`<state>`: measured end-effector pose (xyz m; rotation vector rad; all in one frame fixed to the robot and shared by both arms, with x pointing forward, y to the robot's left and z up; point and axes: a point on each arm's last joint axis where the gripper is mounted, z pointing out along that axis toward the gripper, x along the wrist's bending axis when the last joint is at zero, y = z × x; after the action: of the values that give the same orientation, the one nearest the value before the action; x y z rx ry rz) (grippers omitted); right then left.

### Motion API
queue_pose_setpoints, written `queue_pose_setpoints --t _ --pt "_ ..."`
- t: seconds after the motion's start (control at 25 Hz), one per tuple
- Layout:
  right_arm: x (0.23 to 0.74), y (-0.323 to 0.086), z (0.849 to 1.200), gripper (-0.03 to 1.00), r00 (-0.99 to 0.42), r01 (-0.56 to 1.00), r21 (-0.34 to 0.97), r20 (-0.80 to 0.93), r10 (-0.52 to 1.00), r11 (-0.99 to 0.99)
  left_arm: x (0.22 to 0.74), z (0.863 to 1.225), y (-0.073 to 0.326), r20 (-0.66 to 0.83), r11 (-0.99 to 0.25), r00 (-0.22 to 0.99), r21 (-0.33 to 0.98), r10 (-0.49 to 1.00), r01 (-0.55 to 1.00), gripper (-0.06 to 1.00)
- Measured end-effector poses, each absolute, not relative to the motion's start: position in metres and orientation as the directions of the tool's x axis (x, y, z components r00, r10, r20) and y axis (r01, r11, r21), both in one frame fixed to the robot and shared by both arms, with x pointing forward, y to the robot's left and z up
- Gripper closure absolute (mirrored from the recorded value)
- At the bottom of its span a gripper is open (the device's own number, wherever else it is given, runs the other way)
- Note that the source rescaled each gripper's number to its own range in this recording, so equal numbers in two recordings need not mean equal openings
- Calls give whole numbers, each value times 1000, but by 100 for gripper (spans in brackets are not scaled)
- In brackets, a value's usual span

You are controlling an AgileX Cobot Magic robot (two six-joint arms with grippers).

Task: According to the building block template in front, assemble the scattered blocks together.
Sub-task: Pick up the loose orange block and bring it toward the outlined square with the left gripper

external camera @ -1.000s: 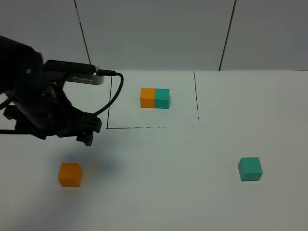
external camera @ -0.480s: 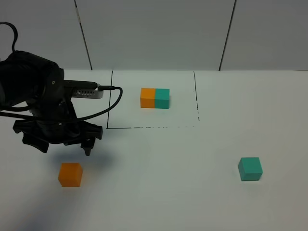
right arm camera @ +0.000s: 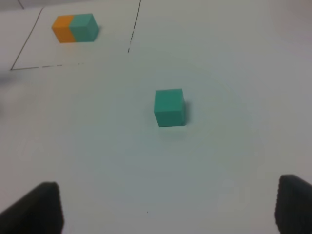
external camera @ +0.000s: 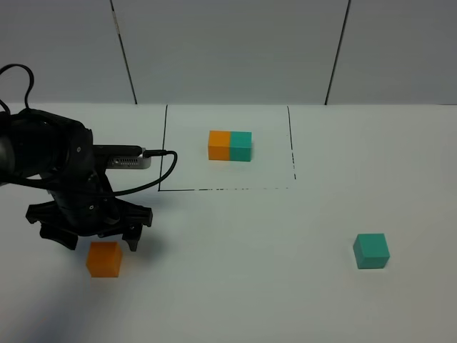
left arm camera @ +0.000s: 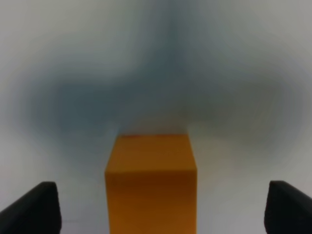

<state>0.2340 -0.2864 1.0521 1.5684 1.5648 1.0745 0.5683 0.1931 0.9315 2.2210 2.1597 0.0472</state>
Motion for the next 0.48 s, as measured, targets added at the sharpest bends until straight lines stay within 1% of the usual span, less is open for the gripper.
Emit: queue_pose_setpoints --t 0.48 --pt "234 -286 1052 22 -57 446 893 95 994 -60 566 900 191 1 -21 21 -57 1000 998 23"
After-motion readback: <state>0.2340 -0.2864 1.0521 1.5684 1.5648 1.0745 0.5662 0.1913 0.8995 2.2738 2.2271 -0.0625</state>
